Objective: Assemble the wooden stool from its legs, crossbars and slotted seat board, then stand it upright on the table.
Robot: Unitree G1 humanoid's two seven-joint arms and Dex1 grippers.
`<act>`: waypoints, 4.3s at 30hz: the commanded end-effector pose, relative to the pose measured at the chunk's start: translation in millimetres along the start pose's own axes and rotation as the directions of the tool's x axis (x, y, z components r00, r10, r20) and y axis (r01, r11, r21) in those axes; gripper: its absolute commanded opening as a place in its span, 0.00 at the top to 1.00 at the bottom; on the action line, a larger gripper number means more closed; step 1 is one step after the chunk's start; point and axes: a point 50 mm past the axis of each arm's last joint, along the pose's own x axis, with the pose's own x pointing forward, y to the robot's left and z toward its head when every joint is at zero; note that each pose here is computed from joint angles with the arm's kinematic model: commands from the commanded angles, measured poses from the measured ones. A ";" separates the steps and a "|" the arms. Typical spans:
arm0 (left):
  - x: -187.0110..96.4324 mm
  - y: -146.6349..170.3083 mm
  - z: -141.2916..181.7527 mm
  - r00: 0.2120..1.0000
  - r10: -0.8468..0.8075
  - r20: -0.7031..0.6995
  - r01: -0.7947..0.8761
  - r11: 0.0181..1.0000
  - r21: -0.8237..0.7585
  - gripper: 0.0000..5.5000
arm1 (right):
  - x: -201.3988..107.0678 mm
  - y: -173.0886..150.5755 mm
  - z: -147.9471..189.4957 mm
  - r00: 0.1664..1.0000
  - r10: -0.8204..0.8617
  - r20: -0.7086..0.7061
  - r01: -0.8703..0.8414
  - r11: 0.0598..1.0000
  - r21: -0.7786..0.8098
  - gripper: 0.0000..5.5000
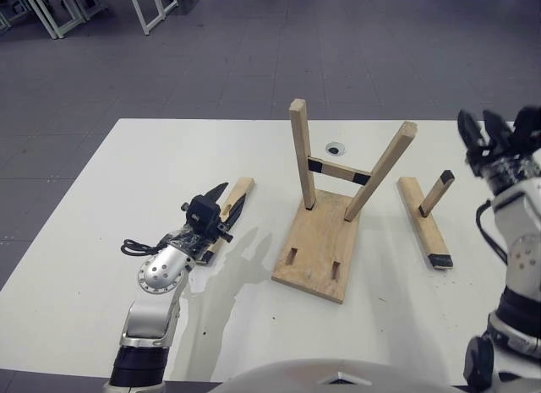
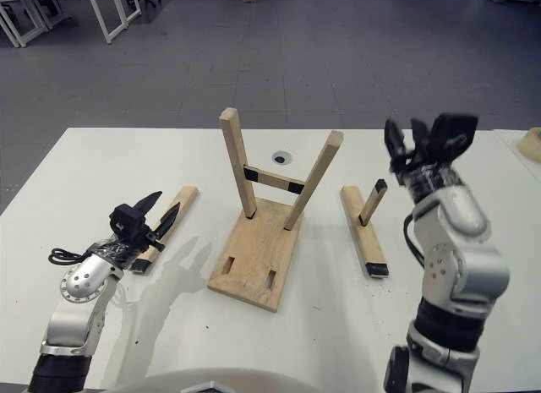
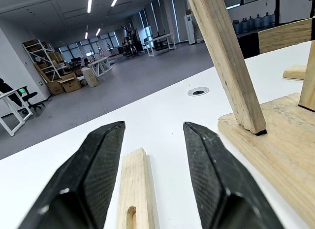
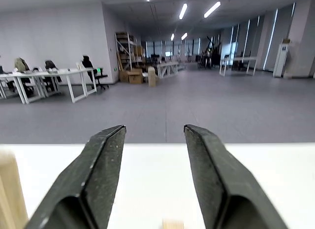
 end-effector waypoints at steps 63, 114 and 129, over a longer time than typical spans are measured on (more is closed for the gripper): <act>13.3 -34.2 149.8 0.672 -0.462 0.578 0.706 0.166 -0.688 0.16 | -41.8 108.3 42.2 0.175 0.952 0.251 -0.818 -0.001 0.576 0.63; -3.0 7.0 70.0 0.882 -0.433 0.185 0.471 0.791 -0.391 0.63 | -42.0 93.2 -103.6 0.222 0.541 -0.811 -0.899 -0.208 -0.385 0.35; 32.6 -34.4 48.7 0.715 -0.652 0.252 0.691 0.607 -0.392 0.63 | -5.2 72.5 -97.1 0.196 0.623 -0.758 -0.450 -0.629 -0.633 0.35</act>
